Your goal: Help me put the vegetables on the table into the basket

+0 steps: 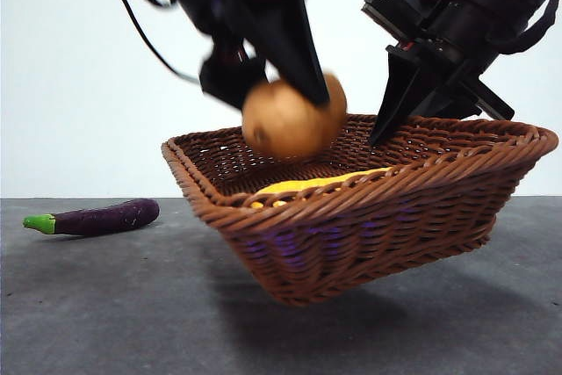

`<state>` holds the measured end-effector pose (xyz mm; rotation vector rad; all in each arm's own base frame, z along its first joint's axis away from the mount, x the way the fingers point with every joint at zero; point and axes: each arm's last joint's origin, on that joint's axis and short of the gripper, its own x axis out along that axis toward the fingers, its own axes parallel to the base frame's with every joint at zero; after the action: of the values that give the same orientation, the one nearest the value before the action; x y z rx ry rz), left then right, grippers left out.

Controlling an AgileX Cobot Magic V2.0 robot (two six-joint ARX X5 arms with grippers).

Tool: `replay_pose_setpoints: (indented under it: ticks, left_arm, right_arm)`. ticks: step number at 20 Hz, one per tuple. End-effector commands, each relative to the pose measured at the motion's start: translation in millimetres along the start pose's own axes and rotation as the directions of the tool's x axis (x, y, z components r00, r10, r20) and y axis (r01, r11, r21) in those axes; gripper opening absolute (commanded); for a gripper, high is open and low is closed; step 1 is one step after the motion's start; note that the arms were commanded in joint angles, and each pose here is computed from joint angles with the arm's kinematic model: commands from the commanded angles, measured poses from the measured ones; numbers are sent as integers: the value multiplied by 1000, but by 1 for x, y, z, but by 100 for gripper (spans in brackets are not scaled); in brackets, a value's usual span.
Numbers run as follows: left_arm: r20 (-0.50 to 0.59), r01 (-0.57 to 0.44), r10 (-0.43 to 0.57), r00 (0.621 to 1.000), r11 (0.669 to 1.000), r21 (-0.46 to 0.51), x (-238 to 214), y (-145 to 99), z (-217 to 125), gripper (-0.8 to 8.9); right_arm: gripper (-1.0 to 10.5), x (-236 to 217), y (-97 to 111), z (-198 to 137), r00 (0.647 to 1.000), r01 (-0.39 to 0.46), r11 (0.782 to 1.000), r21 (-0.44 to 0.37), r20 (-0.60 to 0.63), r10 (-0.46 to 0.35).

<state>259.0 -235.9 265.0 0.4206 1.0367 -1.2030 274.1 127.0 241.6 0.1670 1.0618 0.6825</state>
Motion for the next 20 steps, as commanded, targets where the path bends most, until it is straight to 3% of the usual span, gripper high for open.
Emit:
replay_pose_setpoints:
  ticks: [1,4,5,7,8,14,18,20]
  left_arm:
    - [-52,30,-30,998,1000,1,24,4,-1,-7]
    - [-36,33,-34,999,999,-30,37,3,3,2]
    - [-4,32,-32,999,999,-24,39,0,8,44]
    - [23,60,-59,998,998,-30,40,-3,11,424]
    - [16,62,-62,998,998,-31,41,-4,11,477]
    - [-100,88,-96,990,992,-87,38,-8,-2,475]
    - [12,30,-29,1000,997,-75,-10,-7,-2,475]
    - [109,-47,57,992,995,-86,-52,-5,-7,475]
  right_arm:
    - [-12,1,1,0,1000,-18,1000,12,6,18]
    - [-12,3,6,-1,1000,-27,1000,-2,-3,27]
    - [-12,4,9,-2,999,-33,999,-11,-8,33]
    - [-12,7,16,-3,999,-41,999,-29,-18,41]
    - [-12,7,17,-3,999,-43,999,-33,-15,43]
    - [-12,7,15,-2,1000,-6,999,-34,-3,6]
    - [-12,7,15,-2,1000,-2,999,-32,-4,2]
    - [-12,7,15,-2,1000,-1,999,-32,-5,1]
